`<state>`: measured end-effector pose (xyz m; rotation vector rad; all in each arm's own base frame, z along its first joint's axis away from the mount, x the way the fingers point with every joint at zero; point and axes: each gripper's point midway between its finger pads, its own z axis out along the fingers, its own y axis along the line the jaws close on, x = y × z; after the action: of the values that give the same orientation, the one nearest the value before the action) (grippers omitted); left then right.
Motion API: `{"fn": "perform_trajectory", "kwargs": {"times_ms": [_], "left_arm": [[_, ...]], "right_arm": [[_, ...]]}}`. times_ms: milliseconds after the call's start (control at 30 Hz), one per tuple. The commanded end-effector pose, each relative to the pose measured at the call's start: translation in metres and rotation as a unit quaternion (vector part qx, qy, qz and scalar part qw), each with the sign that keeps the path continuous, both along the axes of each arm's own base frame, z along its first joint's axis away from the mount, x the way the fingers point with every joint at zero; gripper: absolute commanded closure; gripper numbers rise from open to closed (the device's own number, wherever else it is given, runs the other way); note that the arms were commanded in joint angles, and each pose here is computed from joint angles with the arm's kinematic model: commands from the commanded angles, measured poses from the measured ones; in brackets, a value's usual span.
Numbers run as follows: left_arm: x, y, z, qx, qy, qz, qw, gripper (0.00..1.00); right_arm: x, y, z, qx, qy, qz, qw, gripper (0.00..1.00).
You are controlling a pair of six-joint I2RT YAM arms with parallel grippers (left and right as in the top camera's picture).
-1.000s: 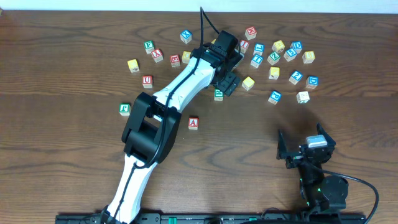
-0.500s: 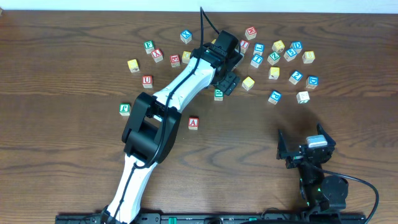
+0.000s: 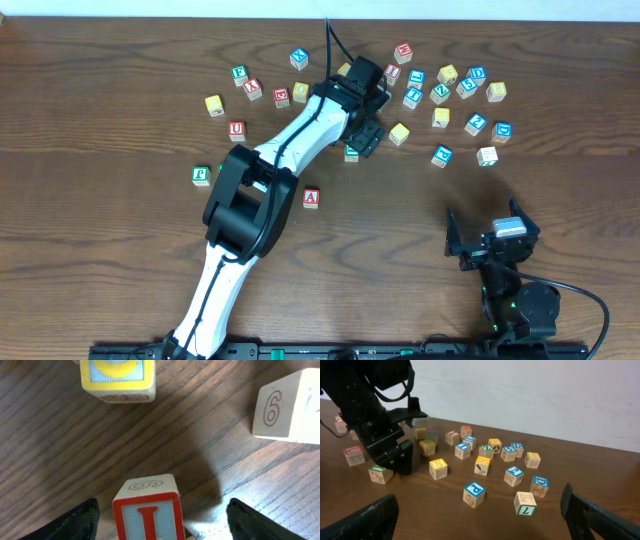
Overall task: Spell out AI2
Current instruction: 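Lower the left gripper onto the red I block and grasp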
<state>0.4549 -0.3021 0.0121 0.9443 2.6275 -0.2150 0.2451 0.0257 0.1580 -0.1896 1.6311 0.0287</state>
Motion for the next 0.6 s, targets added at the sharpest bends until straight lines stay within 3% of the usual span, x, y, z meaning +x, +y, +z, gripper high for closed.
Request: {"fn": "perform_trajectory", "kwargs": {"times_ms": [0, 133, 567], "left_arm": [[0.0044, -0.0054, 0.0044, -0.003, -0.010, -0.003, 1.000, 0.27], [0.0030, -0.0046, 0.0039, 0.001, -0.010, -0.011, 1.000, 0.22], [0.0082, -0.0026, 0.0054, 0.006, -0.021, -0.012, 1.000, 0.22]], "right_arm": [[-0.0001, -0.0014, -0.0003, 0.009, 0.001, -0.003, 1.000, 0.01], [-0.0002, -0.0013, -0.0003, 0.009, 0.001, -0.003, 1.000, 0.01], [-0.0002, -0.0013, -0.0003, 0.009, 0.001, -0.003, 1.000, 0.01]]}}
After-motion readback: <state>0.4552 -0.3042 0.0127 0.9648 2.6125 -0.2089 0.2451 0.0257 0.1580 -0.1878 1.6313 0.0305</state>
